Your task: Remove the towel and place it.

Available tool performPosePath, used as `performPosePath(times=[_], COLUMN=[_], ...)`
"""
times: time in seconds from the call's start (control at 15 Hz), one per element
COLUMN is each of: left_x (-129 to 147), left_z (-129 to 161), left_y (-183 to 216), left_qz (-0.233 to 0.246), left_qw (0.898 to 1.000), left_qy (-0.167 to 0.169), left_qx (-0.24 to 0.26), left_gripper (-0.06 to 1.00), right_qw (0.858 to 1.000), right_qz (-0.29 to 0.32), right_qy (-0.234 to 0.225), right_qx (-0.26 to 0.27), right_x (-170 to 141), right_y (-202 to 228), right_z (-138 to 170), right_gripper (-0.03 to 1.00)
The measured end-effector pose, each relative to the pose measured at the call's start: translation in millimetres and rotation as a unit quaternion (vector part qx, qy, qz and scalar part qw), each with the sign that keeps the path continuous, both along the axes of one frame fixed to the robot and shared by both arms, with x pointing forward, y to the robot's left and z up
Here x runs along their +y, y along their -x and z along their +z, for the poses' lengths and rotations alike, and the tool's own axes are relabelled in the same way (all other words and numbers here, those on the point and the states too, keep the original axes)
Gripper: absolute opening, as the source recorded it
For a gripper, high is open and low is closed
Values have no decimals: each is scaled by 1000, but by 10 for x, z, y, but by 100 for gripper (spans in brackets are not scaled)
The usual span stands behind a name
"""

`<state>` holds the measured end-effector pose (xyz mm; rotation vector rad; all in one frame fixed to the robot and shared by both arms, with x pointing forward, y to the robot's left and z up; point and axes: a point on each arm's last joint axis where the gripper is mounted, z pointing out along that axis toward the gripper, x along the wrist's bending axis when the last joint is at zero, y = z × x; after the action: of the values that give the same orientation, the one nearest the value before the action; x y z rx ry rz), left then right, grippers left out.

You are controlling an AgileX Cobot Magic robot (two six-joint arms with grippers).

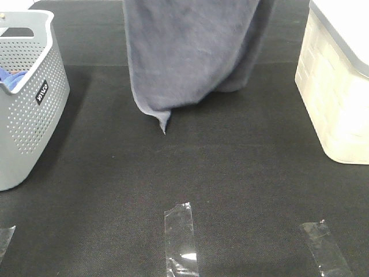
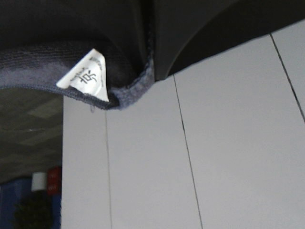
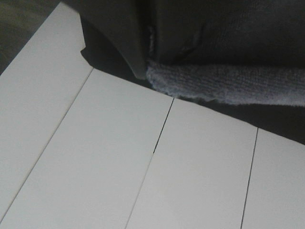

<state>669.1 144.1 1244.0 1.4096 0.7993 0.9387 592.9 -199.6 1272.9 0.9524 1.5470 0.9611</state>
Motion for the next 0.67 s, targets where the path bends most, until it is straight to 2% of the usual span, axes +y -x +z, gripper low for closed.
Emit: performPosePath(times=[0.13,0.33,0.4,0.53,0.67], left_x=[-58,-114,-112,-106,-122], left_z=[-146,-346,-366,-432,-676], left_y=[45,149,147,13,-321], left_qz=[-40,-95,-95,-67,-14], left_qw=[996,976,974,981,991], left_qy=[-40,-93,-100,-103,-98], left_qx=[72,174,179,151,95], left_gripper=[0,0,0,0,0], right_qw=[999,987,985,984,991], right_qz=[-8,-14,-6,4,12], right_qy=[-10,-40,-42,-38,-8], right_qx=[40,155,170,173,133], right_x=[-11,-10,17,107,217], right_y=[13,101,84,-130,-497], right_z=[-67,-247,-304,-489,-762], right_gripper=[0,0,0,0,0])
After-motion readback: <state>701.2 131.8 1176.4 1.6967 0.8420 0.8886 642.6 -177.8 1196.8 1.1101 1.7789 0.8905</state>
